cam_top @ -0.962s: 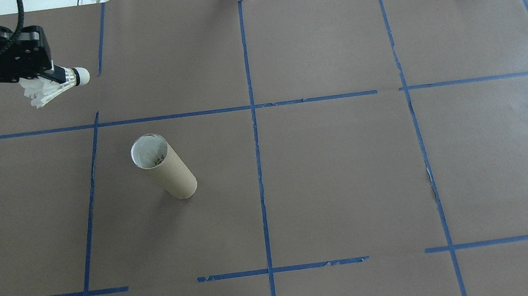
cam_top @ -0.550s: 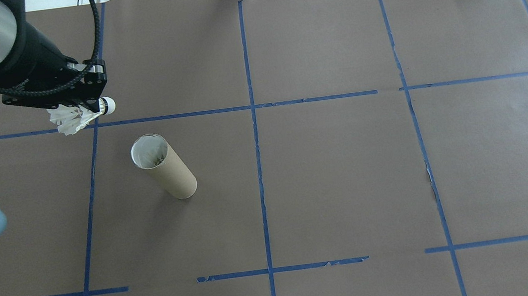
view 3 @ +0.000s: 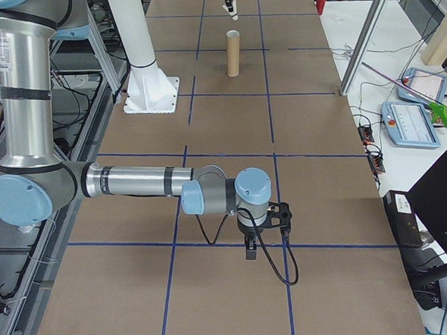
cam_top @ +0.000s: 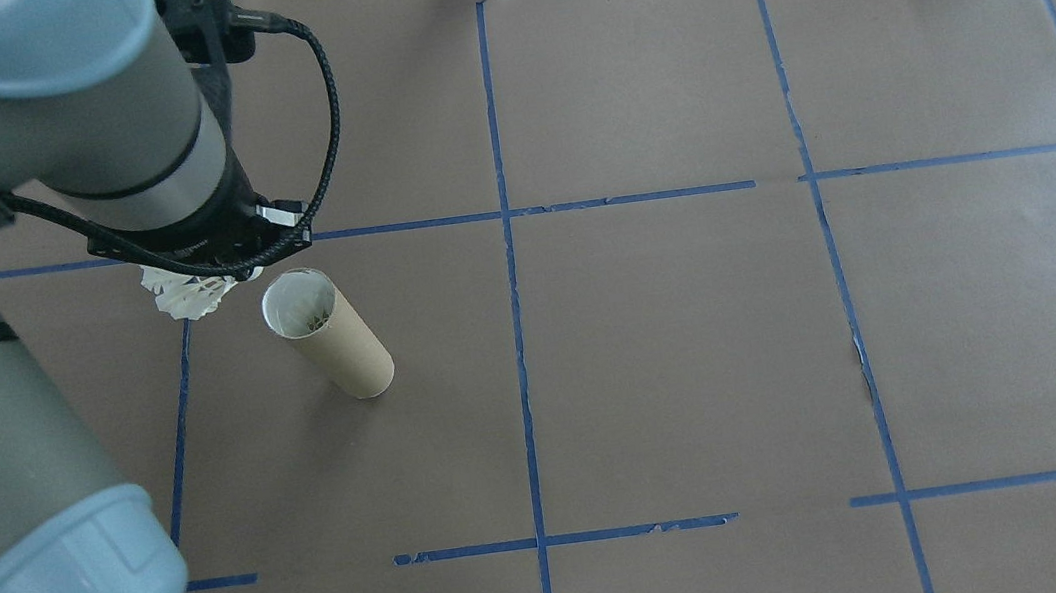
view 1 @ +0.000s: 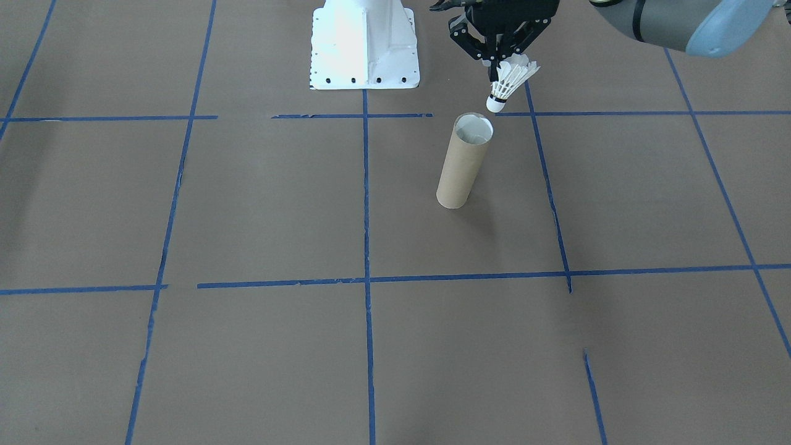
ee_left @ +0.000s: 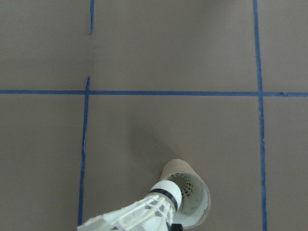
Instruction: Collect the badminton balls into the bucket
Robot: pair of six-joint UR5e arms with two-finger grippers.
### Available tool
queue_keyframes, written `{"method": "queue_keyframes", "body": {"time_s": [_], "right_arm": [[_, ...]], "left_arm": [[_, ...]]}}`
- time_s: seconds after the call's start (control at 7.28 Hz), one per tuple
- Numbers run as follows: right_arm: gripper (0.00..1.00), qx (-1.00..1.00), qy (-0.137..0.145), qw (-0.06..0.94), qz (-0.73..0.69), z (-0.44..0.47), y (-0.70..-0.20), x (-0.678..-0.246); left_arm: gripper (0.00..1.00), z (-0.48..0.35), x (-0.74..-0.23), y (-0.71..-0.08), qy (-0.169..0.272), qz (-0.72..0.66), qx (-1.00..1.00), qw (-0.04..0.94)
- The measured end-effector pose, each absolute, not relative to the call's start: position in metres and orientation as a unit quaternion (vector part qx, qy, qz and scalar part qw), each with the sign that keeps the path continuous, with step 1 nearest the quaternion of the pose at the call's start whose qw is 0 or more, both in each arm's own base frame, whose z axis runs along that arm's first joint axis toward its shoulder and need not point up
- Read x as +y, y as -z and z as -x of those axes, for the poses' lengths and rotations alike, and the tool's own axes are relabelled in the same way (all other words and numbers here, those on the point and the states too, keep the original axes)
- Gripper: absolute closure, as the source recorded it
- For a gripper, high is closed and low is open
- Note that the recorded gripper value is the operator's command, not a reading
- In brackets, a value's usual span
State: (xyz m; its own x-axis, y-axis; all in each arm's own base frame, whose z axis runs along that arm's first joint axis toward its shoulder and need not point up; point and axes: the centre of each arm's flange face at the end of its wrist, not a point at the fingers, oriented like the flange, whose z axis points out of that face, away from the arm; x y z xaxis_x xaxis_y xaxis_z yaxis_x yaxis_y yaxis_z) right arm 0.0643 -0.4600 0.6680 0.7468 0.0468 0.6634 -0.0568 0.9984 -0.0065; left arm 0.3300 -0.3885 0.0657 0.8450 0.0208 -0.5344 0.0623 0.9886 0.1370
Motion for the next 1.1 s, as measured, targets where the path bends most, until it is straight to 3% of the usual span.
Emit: {"method": "queue_keyframes", "body": {"time_s": [0.41,0.69,1.1], "right_arm": [[0.0,-0.355,-0.028,0.935,-0.007,-0.064,-0.668,-0.46],[0.0,-0.354,-0.028,0.935,-0.007,-0.064,-0.668,-0.46],[0.0,-0.355,-0.028,0.935,-0.007,-0.064,-0.668,-0.46]], "left_arm": [[1.0,-0.391,-0.39,-0.064,-0.022,-0.095,0.192,0.977],[1.0,-0.395,-0.392,-0.057,-0.054,-0.106,0.167,0.979],[0.98,-0.4,-0.393,-0.059,-0.068,-0.109,0.152,0.98]]}}
